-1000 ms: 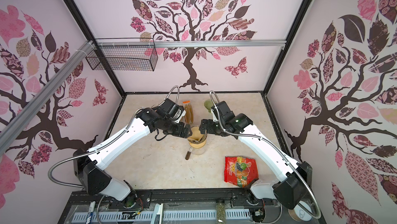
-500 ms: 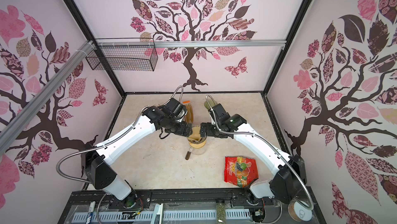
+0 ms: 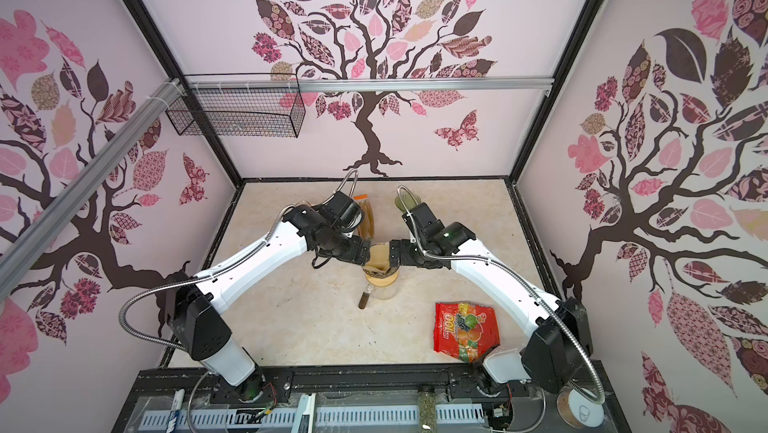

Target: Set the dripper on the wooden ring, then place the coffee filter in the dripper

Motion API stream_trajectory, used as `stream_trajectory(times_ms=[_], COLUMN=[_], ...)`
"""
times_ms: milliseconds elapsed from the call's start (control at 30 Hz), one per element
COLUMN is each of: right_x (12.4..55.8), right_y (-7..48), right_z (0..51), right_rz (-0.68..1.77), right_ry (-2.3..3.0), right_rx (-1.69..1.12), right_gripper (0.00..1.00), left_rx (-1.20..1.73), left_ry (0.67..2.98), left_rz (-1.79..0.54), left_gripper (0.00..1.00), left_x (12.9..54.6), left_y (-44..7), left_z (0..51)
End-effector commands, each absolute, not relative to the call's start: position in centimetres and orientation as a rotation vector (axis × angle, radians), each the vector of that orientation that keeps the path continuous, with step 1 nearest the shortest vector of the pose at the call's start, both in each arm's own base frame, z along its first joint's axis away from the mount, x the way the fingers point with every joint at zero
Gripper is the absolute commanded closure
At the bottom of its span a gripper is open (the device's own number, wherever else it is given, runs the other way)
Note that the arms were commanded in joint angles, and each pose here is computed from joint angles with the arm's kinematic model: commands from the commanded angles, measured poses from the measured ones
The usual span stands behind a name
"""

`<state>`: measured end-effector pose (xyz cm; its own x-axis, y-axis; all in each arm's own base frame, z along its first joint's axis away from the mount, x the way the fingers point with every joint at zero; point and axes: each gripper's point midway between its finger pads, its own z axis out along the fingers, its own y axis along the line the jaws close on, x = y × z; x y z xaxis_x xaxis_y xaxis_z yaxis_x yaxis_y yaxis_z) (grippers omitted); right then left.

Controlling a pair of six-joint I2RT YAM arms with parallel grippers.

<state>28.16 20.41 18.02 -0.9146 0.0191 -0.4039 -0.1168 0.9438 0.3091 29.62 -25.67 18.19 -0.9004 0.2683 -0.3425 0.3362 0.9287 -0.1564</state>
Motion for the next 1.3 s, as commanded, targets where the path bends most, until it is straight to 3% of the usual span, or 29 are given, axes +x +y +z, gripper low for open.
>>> stream_trajectory(times_ms=[0,1000,1267], right_x=[28.1,28.3,28.4], right_y=[20.1,19.6,19.8], right_z=[17.2,15.0,15.7], right_rz=[0.411,0.335,0.349], right_ry=[2.71,2.748,2.734], right_rx=[-0.092,-0.097,-0.098], right_gripper=[0.0,0.0,0.0], left_rx=[0.438,0.439,0.407], left_ry=[2.725,2.777,2.692], left_rz=[-0.312,-0.265,-0.359], left_gripper=[0.07,0.07,0.06], left_x=[30.6,30.6,31.0], left_y=[-26.1,-25.8,-26.2], left_z=[19.7,17.1,20.2])
